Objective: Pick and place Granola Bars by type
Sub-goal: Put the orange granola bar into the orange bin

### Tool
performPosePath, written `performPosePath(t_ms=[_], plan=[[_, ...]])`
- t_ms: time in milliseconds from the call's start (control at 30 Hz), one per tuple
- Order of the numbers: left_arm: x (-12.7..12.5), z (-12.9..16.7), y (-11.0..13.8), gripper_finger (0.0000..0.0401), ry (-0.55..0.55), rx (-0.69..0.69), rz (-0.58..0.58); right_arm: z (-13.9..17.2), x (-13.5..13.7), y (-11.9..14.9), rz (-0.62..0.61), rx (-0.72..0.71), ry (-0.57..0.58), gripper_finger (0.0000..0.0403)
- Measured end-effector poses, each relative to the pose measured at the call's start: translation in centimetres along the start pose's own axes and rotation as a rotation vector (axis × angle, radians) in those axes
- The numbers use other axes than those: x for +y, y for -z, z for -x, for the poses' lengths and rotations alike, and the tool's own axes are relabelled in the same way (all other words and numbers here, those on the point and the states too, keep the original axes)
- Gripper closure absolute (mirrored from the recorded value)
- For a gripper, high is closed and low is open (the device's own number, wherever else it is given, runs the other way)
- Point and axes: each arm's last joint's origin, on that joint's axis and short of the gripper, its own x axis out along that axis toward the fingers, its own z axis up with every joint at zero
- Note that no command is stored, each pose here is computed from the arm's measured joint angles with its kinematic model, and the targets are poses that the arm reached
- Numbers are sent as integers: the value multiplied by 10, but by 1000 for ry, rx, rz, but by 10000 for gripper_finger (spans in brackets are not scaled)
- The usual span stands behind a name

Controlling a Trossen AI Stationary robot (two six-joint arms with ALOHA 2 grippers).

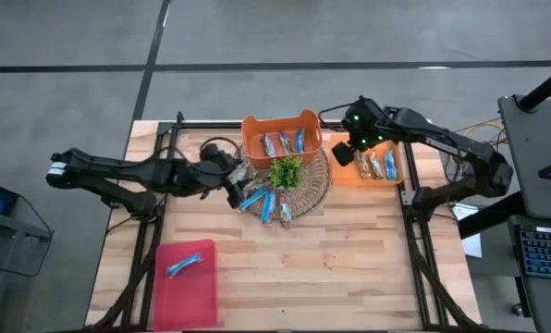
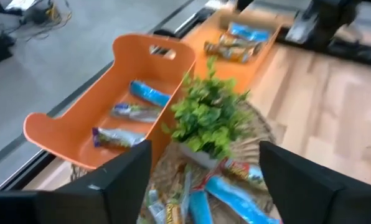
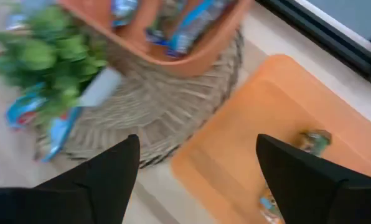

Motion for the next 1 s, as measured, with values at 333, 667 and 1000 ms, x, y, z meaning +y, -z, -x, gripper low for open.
performPosePath(t_ms=[333,667,1000], plan=[[-11,-44,21,93,-49,161,-56,47,28,16,157,-216,-157,91],[-16,-71,54,94,-132,393,-169,67,40,30,241,-268,-241,106],[-7,-118,83,95,-221,560,-271,70,52,39,305,-256,-286,103]])
